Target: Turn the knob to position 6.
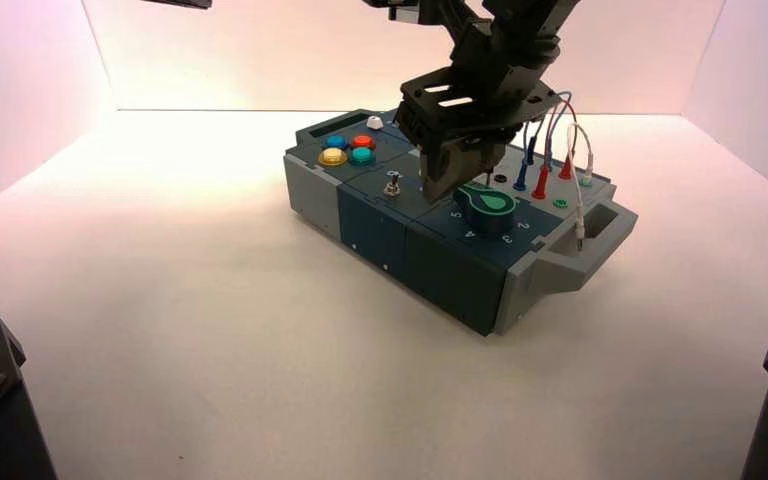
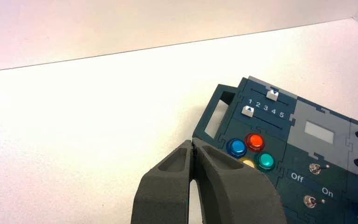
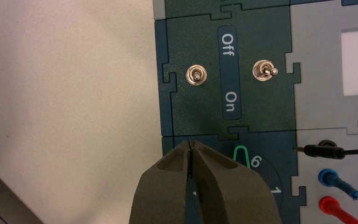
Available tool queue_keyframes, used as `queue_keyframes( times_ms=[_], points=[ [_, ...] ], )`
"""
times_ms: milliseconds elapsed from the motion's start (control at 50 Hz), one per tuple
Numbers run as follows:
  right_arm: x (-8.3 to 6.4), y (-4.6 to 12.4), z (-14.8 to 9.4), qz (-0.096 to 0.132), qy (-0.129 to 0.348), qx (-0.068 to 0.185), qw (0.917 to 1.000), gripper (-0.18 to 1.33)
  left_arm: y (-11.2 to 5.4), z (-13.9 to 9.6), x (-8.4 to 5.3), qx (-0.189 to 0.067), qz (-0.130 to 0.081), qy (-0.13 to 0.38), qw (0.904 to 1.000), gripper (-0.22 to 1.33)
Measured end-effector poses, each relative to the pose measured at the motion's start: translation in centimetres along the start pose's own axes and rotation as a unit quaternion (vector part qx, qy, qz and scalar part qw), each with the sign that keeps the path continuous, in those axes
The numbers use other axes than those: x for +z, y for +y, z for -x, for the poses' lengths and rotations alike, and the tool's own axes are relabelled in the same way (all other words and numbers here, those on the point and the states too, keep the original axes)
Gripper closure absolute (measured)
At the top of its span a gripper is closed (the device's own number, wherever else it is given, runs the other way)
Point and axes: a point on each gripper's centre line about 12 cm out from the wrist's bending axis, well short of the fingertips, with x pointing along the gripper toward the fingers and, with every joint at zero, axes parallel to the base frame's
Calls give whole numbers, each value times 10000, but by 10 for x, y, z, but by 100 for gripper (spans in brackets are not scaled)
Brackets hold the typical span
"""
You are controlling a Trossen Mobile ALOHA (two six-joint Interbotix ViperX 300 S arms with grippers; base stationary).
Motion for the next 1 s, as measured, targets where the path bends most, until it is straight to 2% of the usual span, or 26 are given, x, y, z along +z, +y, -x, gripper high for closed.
queue_keyframes(
  times_ms=[140, 320, 520, 1000],
  points=[
    [0, -2, 0, 22, 6, -24, 10000, 129, 0, 0, 0, -2, 0, 7, 10000, 128],
    [0, -14, -1, -135, 22, -111, 9998, 129, 0, 0, 0, -2, 0, 7, 10000, 128],
    [1, -21, -1, -154, 7, -187, 9997, 129, 0, 0, 0, 0, -15, 8, 10000, 128],
    [-2, -25, -7, -154, 128, -228, 9995, 129, 0, 0, 0, 6, -18, 7, 10000, 128]
  ],
)
